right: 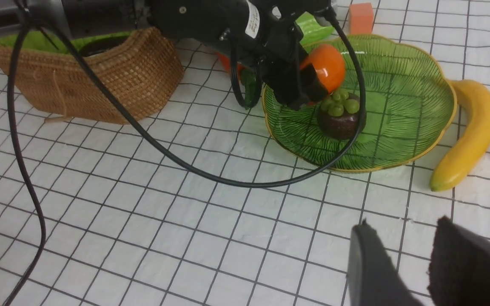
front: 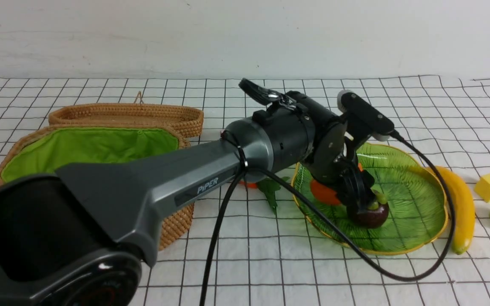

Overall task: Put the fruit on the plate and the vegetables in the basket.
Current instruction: Grab a tomato with your left arm and place it on the plate on the right, then use the left arm to grab a carrot and put it into the left basket

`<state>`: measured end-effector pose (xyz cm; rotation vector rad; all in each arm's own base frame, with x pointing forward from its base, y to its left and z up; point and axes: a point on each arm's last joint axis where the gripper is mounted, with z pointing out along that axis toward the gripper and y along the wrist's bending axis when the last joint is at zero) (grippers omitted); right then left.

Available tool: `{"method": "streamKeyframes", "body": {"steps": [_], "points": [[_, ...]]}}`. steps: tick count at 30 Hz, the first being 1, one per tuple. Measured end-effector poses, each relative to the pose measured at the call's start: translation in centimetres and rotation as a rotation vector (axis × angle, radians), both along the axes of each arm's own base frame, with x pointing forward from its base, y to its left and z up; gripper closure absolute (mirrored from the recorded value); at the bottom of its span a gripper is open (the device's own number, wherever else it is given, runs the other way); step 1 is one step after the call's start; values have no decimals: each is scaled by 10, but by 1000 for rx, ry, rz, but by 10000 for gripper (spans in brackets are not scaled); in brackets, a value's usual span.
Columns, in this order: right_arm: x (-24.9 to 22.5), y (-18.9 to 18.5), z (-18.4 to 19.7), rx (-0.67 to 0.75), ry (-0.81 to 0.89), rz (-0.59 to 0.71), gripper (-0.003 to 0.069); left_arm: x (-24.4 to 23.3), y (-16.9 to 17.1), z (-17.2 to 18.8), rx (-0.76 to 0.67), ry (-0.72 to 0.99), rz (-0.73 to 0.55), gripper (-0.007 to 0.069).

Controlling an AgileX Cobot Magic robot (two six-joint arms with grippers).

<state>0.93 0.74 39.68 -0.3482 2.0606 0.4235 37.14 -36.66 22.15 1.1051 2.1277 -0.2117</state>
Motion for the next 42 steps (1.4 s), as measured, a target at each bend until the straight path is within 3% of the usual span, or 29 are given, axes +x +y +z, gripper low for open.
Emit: {"method": "streamKeyframes", "body": {"steps": [1, 3, 8, 10, 12, 16, 17, 18, 21, 26, 30, 33, 37, 42], "points": [[0, 0, 0, -3, -2, 2, 422, -3, 0, 7, -5, 3, 0, 4], [0, 0, 0, -11, -6, 7, 422, -9, 1, 19, -5, 4, -4, -29], [1, 0, 1, -19, -30, 16, 422, -30, 10, 64, 6, -1, -14, -13], [1, 0, 2, -19, -41, 18, 422, -38, 19, 86, -3, -5, 17, 47], [1, 1, 3, -14, -53, 18, 422, -42, 31, 107, -50, 12, 106, 156], [2, 1, 5, -6, -69, 18, 422, -42, 51, 121, 19, 4, 159, 476], [2, 1, 5, -5, -71, 18, 422, -41, 53, 121, 27, 3, 159, 494], [2, 1, 5, -5, -74, 18, 422, -40, 60, 119, 101, 14, 131, 599], [2, 1, 5, -18, -82, 26, 422, -30, 80, 107, 205, 110, 47, 638], [3, 1, 6, -21, -90, 28, 421, -3, 114, 88, 230, 224, -71, 638], [3, 1, 6, -22, -90, 28, 421, 23, 134, 69, 272, 155, -321, 589], [3, 2, 5, -25, -84, 29, 421, 30, 128, 61, 300, 58, -435, 464], [3, 1, 4, -34, -65, 30, 421, 42, 119, 40, 316, 2, -462, 243], [1, 1, 1, -51, -33, 32, 421, 56, 118, 7, 394, -4, -466, 54]]}}
